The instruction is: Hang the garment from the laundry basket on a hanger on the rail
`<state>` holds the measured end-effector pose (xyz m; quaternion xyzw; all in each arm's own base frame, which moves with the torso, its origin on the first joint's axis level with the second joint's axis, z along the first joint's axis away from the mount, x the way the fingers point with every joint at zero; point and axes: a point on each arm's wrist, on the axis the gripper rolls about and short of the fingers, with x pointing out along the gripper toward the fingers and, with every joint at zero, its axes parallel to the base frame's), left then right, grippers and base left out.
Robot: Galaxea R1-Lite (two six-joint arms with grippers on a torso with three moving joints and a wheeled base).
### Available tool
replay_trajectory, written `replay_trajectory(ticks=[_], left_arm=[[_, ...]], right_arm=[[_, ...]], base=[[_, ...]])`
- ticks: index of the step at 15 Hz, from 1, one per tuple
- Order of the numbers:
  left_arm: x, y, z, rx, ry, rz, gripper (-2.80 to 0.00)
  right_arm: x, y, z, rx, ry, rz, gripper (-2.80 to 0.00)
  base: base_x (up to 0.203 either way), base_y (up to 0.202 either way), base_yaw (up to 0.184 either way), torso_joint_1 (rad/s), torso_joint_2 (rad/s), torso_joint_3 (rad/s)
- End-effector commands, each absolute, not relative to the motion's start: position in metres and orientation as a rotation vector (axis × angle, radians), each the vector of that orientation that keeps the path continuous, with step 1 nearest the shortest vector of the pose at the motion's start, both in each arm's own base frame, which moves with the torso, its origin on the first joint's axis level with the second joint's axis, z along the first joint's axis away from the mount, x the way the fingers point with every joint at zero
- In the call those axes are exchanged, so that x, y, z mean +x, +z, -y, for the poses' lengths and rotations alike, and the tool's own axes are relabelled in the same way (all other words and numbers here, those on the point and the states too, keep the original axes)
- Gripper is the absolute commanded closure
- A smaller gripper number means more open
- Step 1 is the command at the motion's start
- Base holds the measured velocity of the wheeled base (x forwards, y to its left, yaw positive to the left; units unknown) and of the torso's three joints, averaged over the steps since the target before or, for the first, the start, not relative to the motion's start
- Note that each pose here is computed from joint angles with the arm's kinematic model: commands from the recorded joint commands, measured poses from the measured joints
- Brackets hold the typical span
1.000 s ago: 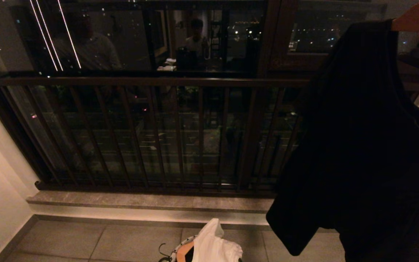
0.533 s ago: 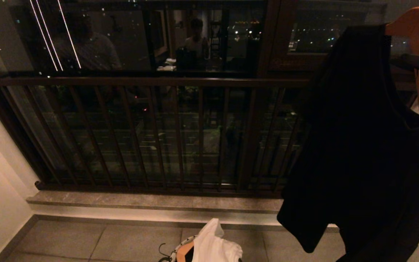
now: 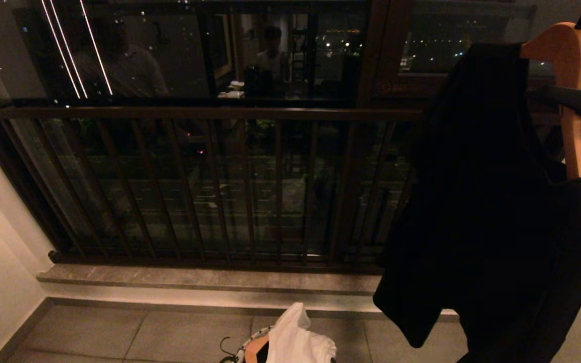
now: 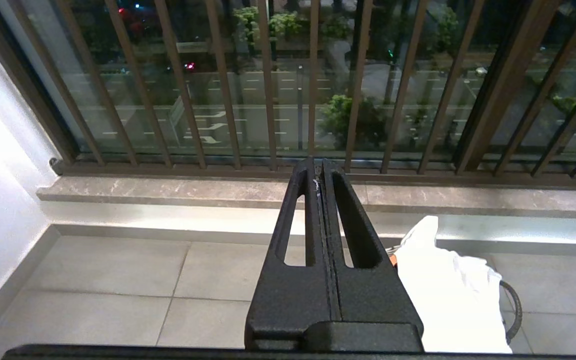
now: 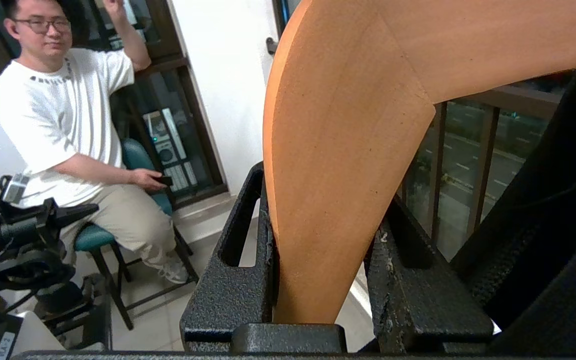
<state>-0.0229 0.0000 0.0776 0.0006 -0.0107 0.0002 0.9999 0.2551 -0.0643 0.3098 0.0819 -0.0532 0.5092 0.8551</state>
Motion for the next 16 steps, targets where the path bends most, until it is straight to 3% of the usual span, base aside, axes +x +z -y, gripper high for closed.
replay_trajectory(ticks=[1,10,11,16], left_arm=[[-0.022,0.076,0.000,0.002,0.000,0.015,0.00],[-0.022,0.076,0.000,0.002,0.000,0.015,0.00],[-0.022,0.076,0.000,0.002,0.000,0.015,0.00],[-0.022,0.076,0.000,0.002,0.000,0.015,0.00]], right_arm=[[0.256,0.309,0.064,0.168,1.078,0.108,0.00],[0.254,0.307,0.061,0.197,1.091,0.084,0.00],[0.252,0.309,0.061,0.194,1.092,0.087,-2.80],[0.240,0.320,0.057,0.163,1.089,0.123,-2.80]], base=[[0.000,0.000,0.000,0.000,0.00,0.000],[0.000,0.000,0.000,0.000,0.00,0.000],[0.000,0.000,0.000,0.000,0.00,0.000],[0.000,0.000,0.000,0.000,0.00,0.000]])
